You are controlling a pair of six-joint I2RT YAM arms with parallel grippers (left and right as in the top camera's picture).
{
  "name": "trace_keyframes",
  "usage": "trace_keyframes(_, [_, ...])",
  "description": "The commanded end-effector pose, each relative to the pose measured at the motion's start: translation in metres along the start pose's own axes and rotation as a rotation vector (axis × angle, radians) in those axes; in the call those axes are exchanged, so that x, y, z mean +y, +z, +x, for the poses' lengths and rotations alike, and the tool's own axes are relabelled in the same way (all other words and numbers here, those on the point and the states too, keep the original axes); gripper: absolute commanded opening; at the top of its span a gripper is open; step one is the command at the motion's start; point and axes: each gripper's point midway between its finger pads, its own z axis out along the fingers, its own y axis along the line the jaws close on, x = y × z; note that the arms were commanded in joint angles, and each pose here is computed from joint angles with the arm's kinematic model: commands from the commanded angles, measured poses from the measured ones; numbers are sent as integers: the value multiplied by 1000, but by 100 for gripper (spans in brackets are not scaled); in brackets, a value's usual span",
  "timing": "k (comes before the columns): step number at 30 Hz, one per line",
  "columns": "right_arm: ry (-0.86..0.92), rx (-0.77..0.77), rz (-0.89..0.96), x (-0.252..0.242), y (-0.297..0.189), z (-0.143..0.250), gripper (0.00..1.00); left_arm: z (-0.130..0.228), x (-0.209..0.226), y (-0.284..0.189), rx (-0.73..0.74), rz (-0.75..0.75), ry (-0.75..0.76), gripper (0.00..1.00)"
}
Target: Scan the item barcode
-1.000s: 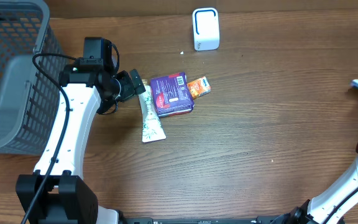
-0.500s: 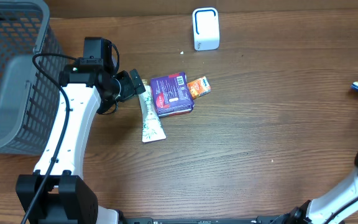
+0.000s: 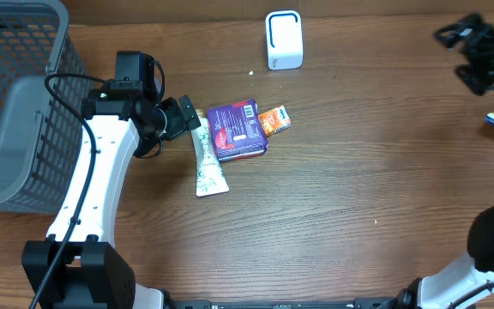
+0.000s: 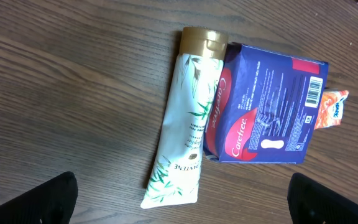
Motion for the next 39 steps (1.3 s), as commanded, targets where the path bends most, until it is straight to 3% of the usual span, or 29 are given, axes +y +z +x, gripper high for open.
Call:
trace_keyframes(1, [-78, 76, -14, 27, 17, 31, 100, -6, -2, -1, -10, 8, 19, 100])
trace_keyframes(8, [-128, 158, 41, 48, 31, 73, 100, -6, -2, -1, -10, 8, 19, 100])
trace_keyframes(17, [-95, 7, 281, 35, -14, 75, 100, -6, -2, -1, -10, 8, 19, 100])
trace_keyframes(24, [-127, -72, 212, 70, -48, 85, 100, -6, -2, -1, -10, 8, 19, 100])
trace_keyframes(33, [-209, -102, 85, 114, -38, 89, 100, -6, -2, -1, -10, 8, 19, 100])
trace_keyframes(39, [-207, -82, 79, 114, -38, 93, 100, -6, -2, -1, -10, 8, 19, 100])
